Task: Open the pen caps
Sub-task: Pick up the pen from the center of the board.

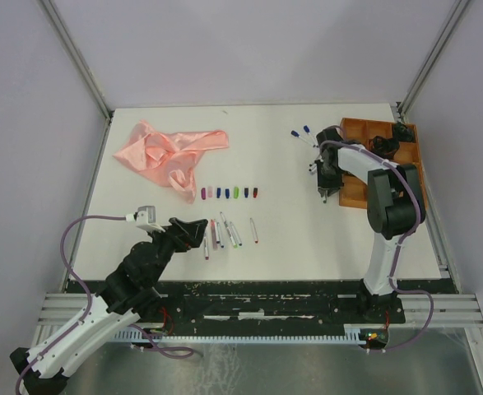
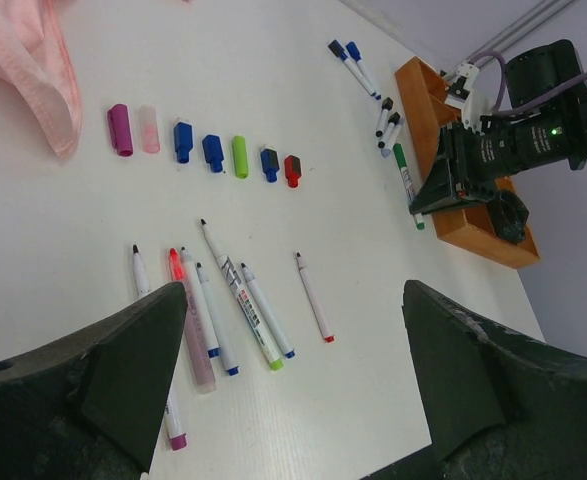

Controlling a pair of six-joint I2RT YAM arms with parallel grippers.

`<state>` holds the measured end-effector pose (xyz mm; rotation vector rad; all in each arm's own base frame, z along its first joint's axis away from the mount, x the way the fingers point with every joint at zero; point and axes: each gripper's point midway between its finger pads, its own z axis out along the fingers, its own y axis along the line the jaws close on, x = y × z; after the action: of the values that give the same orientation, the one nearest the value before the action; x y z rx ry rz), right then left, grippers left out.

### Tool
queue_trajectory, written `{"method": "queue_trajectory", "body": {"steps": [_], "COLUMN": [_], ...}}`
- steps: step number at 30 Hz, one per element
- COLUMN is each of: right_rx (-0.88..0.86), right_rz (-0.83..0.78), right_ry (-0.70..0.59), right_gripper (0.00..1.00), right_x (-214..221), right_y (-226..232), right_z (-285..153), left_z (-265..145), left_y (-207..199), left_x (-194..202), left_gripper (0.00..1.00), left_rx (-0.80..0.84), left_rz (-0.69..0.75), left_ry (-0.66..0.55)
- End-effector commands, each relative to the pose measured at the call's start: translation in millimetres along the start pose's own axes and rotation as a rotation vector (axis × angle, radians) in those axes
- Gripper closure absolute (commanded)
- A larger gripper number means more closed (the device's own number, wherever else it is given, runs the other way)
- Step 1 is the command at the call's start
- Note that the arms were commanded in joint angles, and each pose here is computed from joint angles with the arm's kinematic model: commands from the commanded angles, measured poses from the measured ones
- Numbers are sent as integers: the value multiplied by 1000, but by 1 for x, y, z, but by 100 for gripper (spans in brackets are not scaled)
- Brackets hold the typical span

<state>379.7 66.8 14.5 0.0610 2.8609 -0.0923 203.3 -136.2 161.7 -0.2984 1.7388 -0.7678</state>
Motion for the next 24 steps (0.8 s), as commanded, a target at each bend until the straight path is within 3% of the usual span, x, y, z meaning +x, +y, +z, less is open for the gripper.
{"method": "queue_trajectory", "body": {"steps": [1,11,14,24], "right_rx": [27,-15,-32,-177], "right_rz": [-17,-20,-25,-58], "right_ry": [4,20,47,22], "right_gripper": [70,80,100,100], "right_x": [-11,-15,-10,6], "right_y": [-10,-6,-7,1], "right_z": [10,20,19,-27], "left_z": [-2,-1,-2,-2], "left_y": [-16,-15,-17,-46], "left_x": [-14,-12,-12,-5], "left_gripper": [6,6,6,7], "left_rx": [43,44,53,214], "left_rz": [-60,-64,-66,-97], "left_ry": [-29,-26,-23,-1]}}
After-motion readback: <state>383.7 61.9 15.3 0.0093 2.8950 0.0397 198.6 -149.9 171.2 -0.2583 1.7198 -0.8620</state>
